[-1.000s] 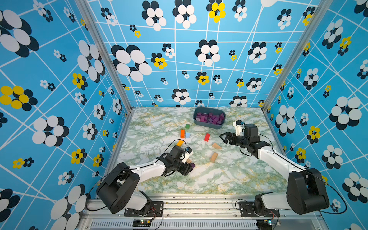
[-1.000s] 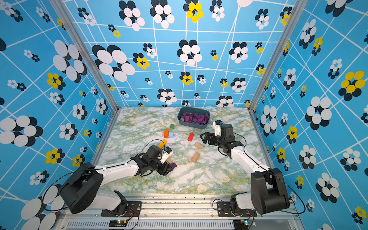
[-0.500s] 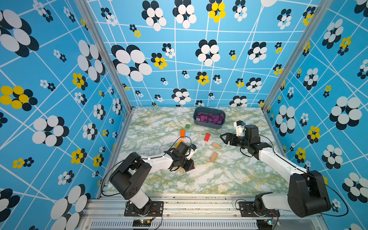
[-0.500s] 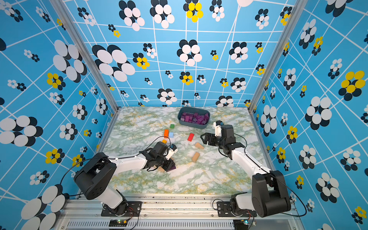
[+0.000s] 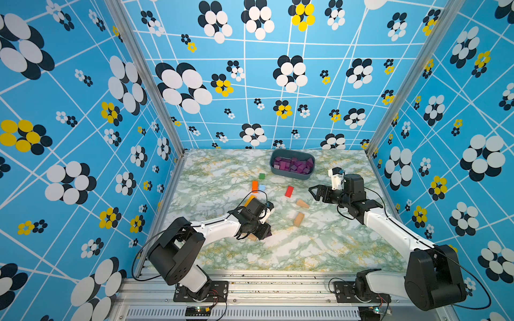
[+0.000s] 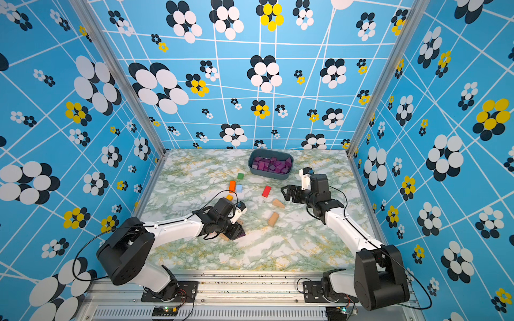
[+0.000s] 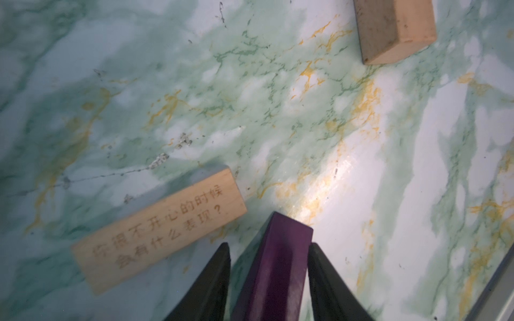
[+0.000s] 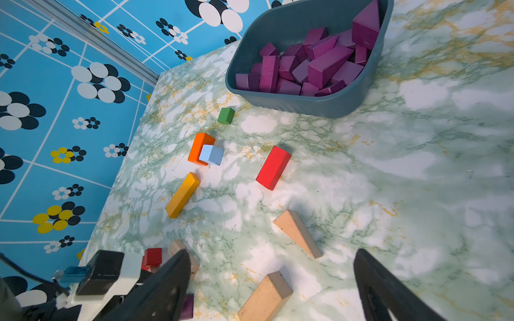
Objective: Pick purple bricks into the storage bin
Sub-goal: Pick up the building block from the center of the board.
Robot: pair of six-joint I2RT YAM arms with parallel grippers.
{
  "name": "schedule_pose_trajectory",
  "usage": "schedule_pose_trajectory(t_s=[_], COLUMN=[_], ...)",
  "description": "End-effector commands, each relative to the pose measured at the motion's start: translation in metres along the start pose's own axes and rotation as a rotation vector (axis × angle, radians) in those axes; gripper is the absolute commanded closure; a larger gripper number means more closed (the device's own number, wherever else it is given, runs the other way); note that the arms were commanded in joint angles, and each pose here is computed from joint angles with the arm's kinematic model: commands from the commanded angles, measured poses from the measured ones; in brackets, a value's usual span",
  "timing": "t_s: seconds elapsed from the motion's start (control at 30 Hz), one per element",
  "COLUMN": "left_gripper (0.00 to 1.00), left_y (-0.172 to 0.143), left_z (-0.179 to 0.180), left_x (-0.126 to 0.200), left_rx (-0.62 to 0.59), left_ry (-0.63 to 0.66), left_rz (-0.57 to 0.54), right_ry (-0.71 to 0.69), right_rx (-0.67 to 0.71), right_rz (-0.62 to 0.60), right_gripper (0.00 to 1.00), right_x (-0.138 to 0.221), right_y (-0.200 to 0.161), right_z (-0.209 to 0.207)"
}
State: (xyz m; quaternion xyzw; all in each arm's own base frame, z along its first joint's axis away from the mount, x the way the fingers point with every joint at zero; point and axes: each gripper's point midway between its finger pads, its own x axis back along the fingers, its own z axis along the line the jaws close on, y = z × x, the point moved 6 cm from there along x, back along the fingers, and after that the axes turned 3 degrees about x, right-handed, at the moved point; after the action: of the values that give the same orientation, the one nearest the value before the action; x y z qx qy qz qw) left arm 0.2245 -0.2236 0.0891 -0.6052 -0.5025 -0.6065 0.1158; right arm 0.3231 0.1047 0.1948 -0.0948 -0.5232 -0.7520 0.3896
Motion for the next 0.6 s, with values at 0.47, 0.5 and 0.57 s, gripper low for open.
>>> schedule_pose_trajectory(t_s=[0.47, 0.5, 0.57], left_gripper=[0.51, 0.51, 0.52], left_y=[-0.02, -0.02, -0.021], left_z=[0.003, 0.003, 0.001], left_x=[-0.003, -0.004, -0.006], left_rx=[0.071, 0.069, 0.063], left_ry=[0.107, 0.108, 0.114], left_rz=[0.113, 0.117, 0.132], right_ry=[-0.022, -0.025, -0.03], right_rx=[0.011, 0.014, 0.016], right_rz=[0.001, 0.0, 0.001], right_gripper=[0.05, 0.04, 0.04], right_x=[0.009, 0.009, 0.01], right_y=[-0.004, -0.005, -0.006], right_z=[-0.002, -0.002, -0.002])
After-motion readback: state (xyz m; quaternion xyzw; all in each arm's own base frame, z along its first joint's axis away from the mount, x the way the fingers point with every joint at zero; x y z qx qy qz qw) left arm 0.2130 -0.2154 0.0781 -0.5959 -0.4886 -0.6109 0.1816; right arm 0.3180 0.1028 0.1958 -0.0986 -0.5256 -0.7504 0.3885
